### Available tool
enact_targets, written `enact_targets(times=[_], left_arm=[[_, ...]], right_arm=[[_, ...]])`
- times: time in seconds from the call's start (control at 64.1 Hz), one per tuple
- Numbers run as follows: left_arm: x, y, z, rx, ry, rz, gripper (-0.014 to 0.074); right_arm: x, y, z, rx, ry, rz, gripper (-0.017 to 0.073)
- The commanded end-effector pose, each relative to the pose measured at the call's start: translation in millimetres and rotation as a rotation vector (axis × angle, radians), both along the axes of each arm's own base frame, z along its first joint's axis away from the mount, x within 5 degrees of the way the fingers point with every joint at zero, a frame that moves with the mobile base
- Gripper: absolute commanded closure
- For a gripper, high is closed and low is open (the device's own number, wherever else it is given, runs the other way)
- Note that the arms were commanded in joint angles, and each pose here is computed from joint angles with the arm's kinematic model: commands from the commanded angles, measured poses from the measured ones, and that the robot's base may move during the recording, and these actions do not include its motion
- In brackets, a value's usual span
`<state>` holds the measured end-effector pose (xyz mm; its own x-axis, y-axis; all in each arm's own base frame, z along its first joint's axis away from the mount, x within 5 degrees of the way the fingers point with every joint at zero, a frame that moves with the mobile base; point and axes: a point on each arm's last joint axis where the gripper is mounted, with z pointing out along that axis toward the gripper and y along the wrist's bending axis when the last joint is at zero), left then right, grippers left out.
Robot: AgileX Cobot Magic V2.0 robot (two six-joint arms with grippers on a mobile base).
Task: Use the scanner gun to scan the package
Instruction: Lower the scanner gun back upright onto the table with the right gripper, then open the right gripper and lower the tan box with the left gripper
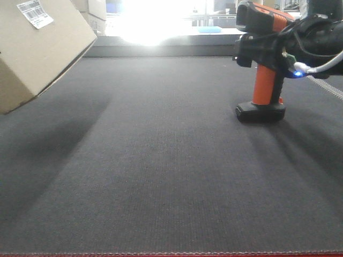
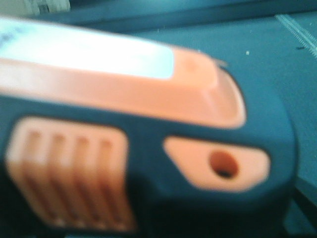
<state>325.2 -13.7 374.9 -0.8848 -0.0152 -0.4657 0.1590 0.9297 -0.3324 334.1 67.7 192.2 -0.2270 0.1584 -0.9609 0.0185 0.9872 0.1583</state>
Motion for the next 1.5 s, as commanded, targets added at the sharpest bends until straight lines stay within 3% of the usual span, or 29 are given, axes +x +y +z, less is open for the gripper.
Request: enact_targets(times=[0.0,0.25,0.468,0.78,1.139,1.249,1.311,1.483], left_arm=[[-2,-2.8,6,-0.013,-0.021,0.001,0.0705],[-2,-2.8,6,-0.013,-0.021,0.001,0.0705],[-2,-2.8,6,-0.013,-0.021,0.001,0.0705],[-2,-0.5,5,0.005,-0.009,0.026,0.0705],[13,20.4,5,0.204,0.000,0.136,0.0705],[23,24.7,3,0.246,-0.004,0.144,0.0705],[30,26.3,-1,0.260,0.003,0.145,0.0705],[45,30.3,-19,0.314,0.049,0.140,0.0705]], right_arm=[[-2,0,8,-0.045,-0.005,0.023,0.0000],[-10,1,22,-0.037,0.026,0.050,0.0000],[-18,0,24,-0.022,0.143,0.086,0.0000],[-36,-17,27,0.001,0.268,0.078,0.0000],[-84,-25,60,0.028,0.222,0.106,0.0027],[-100,-26,76,0.039,0.188,0.126,0.0184],[-110,-27,88,0.028,0.159,0.145,0.0345],[-133,-30,113,-0.050,0.058,0.183,0.0705]])
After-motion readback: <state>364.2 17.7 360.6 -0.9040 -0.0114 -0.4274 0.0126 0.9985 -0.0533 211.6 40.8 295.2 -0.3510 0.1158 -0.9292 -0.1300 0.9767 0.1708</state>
